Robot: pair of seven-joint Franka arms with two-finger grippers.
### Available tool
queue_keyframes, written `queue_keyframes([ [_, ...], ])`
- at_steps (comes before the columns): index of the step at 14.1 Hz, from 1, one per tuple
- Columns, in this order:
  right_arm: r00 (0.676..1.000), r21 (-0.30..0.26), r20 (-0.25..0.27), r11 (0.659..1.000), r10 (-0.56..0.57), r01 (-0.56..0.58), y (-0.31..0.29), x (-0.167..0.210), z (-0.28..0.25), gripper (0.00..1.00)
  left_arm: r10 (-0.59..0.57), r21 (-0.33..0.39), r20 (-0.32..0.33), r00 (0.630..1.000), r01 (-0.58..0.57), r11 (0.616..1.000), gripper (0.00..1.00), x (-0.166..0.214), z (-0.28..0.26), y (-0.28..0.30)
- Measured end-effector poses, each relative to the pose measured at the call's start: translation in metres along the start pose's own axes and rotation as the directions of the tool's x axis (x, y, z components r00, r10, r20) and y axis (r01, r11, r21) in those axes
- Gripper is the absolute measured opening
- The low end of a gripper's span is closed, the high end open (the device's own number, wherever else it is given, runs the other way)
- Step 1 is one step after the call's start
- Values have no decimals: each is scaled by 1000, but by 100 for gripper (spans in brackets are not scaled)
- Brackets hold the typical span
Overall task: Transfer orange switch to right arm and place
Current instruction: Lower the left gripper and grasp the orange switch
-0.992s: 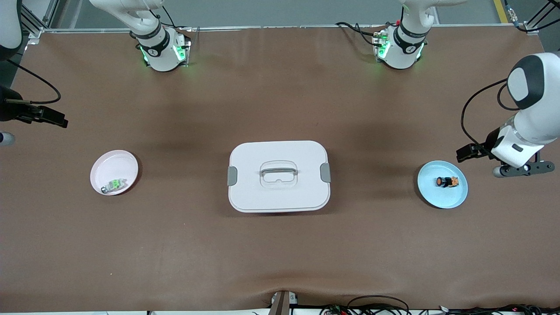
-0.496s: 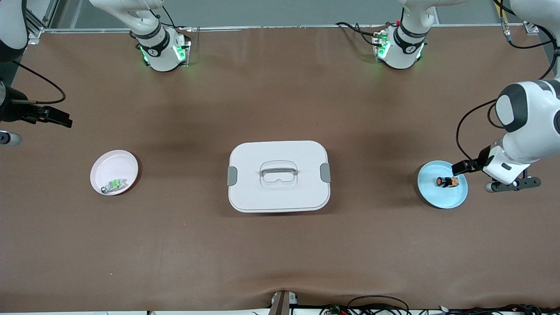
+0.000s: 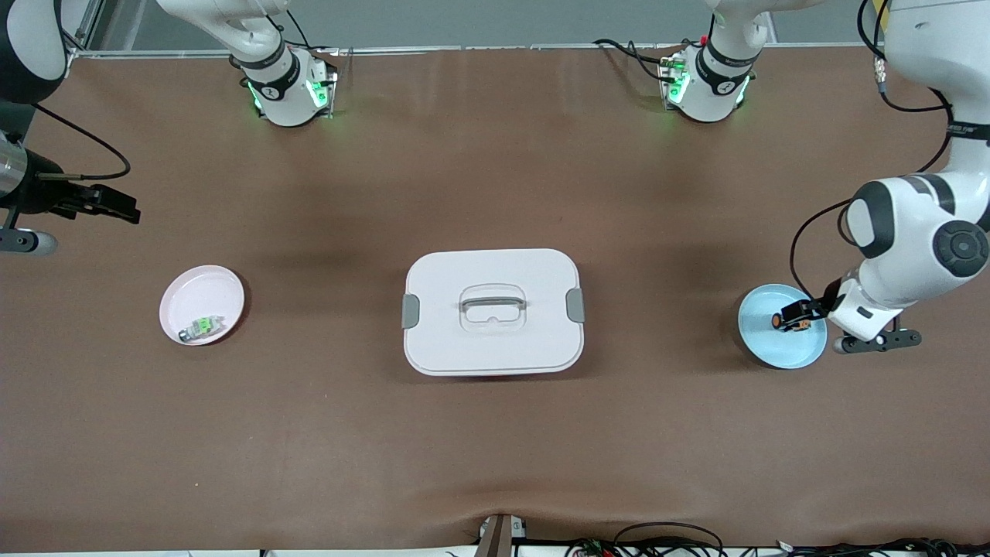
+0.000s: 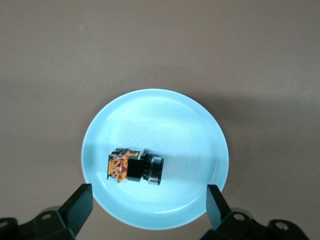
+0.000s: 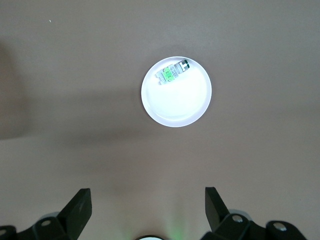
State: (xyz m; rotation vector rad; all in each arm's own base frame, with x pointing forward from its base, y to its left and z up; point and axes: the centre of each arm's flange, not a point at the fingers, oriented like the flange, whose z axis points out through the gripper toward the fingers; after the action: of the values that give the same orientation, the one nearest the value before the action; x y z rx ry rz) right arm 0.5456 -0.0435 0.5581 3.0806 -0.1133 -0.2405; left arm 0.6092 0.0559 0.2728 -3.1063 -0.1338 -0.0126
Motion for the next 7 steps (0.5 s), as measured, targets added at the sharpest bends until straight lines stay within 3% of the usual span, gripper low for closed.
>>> queue_keyframes([
  [7, 1000, 1, 8, 1000, 4, -4, 2, -1, 0, 100, 43, 2, -12, 999, -43, 999, 100, -7, 57, -10],
])
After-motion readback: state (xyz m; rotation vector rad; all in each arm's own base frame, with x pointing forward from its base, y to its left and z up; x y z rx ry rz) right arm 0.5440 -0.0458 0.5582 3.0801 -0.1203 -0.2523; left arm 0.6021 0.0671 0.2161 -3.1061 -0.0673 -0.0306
